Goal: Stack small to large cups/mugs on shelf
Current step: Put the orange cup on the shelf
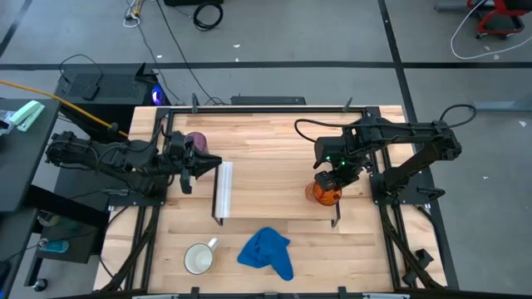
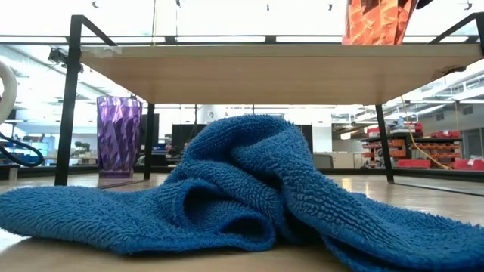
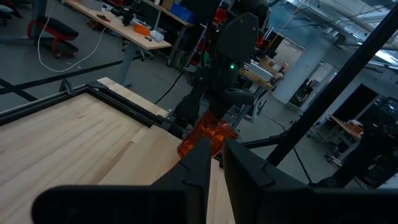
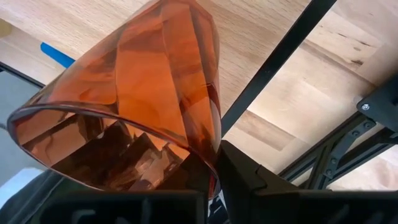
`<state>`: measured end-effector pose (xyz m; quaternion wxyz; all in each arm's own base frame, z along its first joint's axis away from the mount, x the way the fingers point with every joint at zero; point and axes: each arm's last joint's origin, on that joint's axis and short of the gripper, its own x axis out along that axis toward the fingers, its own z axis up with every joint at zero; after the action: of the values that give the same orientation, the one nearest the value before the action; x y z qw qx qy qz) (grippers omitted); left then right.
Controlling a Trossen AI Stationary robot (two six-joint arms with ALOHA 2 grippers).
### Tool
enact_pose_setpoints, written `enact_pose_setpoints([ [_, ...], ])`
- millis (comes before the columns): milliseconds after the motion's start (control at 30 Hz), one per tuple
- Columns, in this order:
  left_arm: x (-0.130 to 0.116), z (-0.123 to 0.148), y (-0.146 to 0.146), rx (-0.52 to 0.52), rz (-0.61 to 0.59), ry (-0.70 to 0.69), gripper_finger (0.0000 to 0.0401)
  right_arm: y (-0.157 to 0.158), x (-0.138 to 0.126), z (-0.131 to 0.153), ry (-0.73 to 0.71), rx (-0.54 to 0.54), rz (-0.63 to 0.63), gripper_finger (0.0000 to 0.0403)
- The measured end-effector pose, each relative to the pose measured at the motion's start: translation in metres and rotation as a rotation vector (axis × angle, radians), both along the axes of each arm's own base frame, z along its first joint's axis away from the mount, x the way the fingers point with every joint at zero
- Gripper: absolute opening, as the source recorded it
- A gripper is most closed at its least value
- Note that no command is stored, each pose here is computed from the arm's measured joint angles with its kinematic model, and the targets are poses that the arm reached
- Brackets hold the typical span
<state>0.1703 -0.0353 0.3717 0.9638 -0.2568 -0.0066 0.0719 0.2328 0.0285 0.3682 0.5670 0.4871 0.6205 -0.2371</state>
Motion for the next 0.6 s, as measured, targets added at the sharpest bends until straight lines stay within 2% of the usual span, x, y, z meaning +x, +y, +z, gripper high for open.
enact_pose_setpoints([
  [300,0.0000,0.0000,0.0000,0.000,0.000,0.000,0.0053,0.0000,0.0000,0.0000,-0.001,-0.001,0.002,0.0040],
  [600,0.0000,0.0000,0.0000,0.001,0.000,0.000,0.0053,-0.0002,0.0001,0.0000,-0.004,-0.005,0.009,0.0073],
])
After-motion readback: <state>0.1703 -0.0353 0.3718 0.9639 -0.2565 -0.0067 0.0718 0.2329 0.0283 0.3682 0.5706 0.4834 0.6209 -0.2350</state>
